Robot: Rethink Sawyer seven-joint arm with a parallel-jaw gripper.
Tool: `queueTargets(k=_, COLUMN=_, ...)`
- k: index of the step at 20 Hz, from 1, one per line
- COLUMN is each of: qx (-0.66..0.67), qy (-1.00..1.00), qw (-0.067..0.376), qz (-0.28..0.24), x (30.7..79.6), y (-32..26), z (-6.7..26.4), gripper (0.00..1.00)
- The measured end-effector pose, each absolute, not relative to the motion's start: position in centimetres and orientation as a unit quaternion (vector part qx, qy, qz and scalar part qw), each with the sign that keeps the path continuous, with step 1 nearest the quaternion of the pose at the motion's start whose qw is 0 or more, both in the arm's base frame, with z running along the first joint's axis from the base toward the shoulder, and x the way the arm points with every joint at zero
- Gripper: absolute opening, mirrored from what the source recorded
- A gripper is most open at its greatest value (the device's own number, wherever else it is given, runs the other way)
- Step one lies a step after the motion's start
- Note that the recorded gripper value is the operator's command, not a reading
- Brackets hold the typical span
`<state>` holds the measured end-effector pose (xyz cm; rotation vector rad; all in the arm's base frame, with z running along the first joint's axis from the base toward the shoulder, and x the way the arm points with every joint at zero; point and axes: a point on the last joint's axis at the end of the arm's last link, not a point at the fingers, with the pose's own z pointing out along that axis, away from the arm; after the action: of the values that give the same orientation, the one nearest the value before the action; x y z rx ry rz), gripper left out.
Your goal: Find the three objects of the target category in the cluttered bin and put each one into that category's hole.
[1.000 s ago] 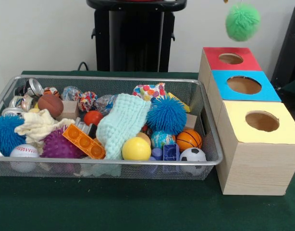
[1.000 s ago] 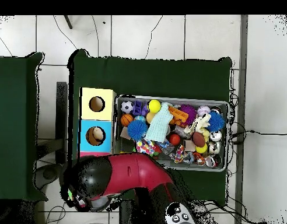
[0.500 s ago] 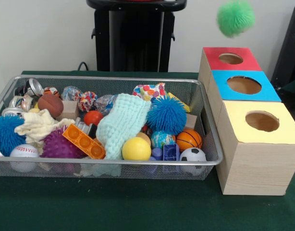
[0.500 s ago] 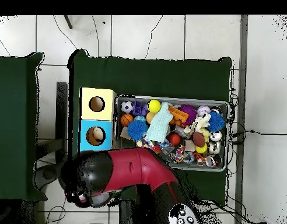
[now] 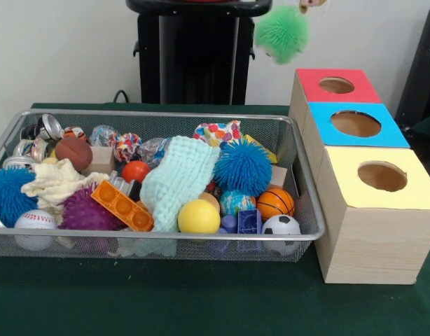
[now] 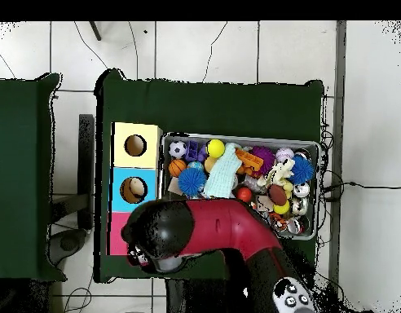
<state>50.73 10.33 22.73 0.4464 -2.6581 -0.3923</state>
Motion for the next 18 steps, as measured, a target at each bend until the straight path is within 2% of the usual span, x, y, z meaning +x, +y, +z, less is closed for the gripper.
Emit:
queueTargets(k=5, qx=0.159, qy=-0.969, qw=0.147, qz=-0.123, x=53.6, y=6.0, z=18.6, gripper=0.00)
queueTargets(k=10, qx=0.159, qy=-0.973, qw=0.116, qz=-0.117, x=55.5, y=3.7, z=15.9, gripper=0.00)
queueTargets(k=11, qx=0.158, qy=-0.976, qw=0.099, qz=-0.114, x=56.6, y=2.4, z=14.2, gripper=0.00)
queueTargets(k=18, qx=0.158, qy=-0.978, qw=0.074, qz=-0.110, x=59.1, y=-0.2, z=10.3, gripper=0.00)
